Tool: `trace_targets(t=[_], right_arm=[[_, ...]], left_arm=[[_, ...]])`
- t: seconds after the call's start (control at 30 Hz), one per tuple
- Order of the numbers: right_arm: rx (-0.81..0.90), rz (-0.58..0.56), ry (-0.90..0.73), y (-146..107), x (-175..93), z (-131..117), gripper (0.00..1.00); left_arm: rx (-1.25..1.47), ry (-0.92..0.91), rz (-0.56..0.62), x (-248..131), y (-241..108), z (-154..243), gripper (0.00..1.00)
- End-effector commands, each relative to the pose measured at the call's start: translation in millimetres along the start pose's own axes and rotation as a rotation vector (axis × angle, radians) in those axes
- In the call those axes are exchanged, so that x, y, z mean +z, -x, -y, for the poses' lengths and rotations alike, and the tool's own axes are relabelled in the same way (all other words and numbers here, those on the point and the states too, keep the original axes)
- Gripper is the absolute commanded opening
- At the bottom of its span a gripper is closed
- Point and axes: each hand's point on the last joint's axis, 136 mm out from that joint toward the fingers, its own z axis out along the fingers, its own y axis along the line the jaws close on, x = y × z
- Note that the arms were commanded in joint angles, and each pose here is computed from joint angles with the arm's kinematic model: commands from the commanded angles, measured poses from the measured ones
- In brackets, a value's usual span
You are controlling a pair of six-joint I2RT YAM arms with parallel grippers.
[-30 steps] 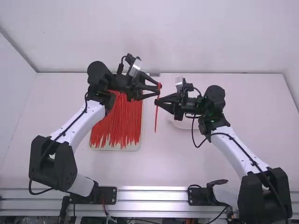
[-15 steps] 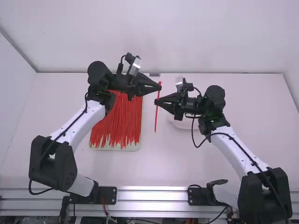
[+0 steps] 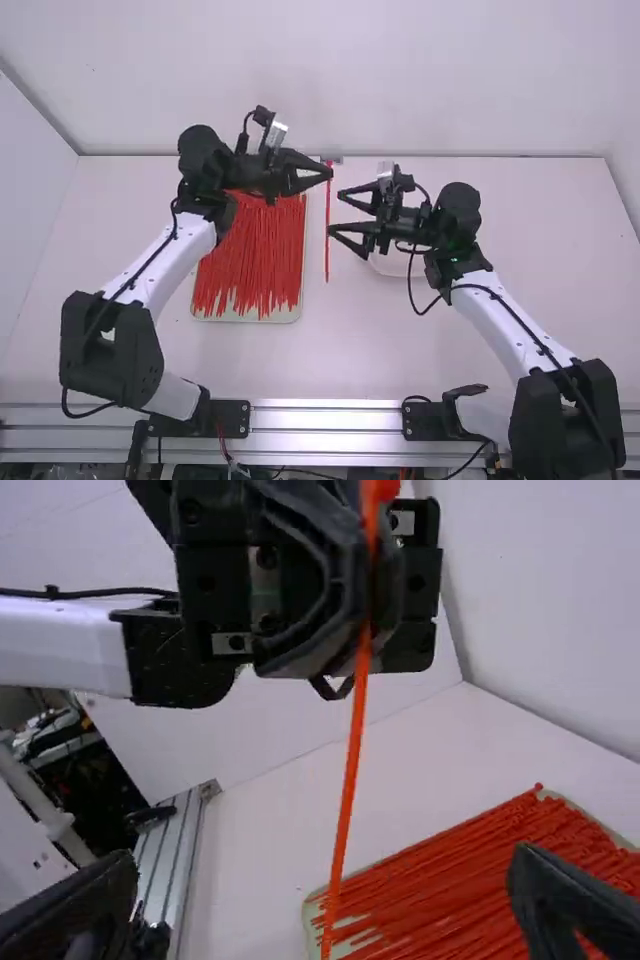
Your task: Fasten the cable tie
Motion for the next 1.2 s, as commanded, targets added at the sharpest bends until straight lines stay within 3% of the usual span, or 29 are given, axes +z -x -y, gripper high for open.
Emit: trace_targets(t=[0.0, 0.2, 0.3, 0.63, 1.17], right_arm=[[-0.002, 0.005, -0.008, 2.2, -0.4, 1.3, 0.98], [-0.07, 0.013, -0.039, 4.7, -8.5, 10.0, 0.98], [-0.292, 0.011, -0.053, 6.0, -12.9, 14.0, 0.98], [-0.734, 0.001, -0.046, 5.6, -10.3, 11.2, 0.98], [-1.229, -0.003, -0.018, 2.9, -2.9, 3.7, 0.98]], left_arm=[[0.017, 0.047, 0.029, -8.3, 21.3, -5.7, 0.02], [-0.005, 0.107, 0.022, -13.0, 31.4, -19.0, 0.02], [-0.059, 0.141, 0.016, -11.3, 38.2, -32.7, 0.02], [-0.407, 0.184, 0.041, -10.2, 53.0, -74.2, 0.02], [-0.819, 0.036, -0.036, -5.4, 47.1, -49.8, 0.03]])
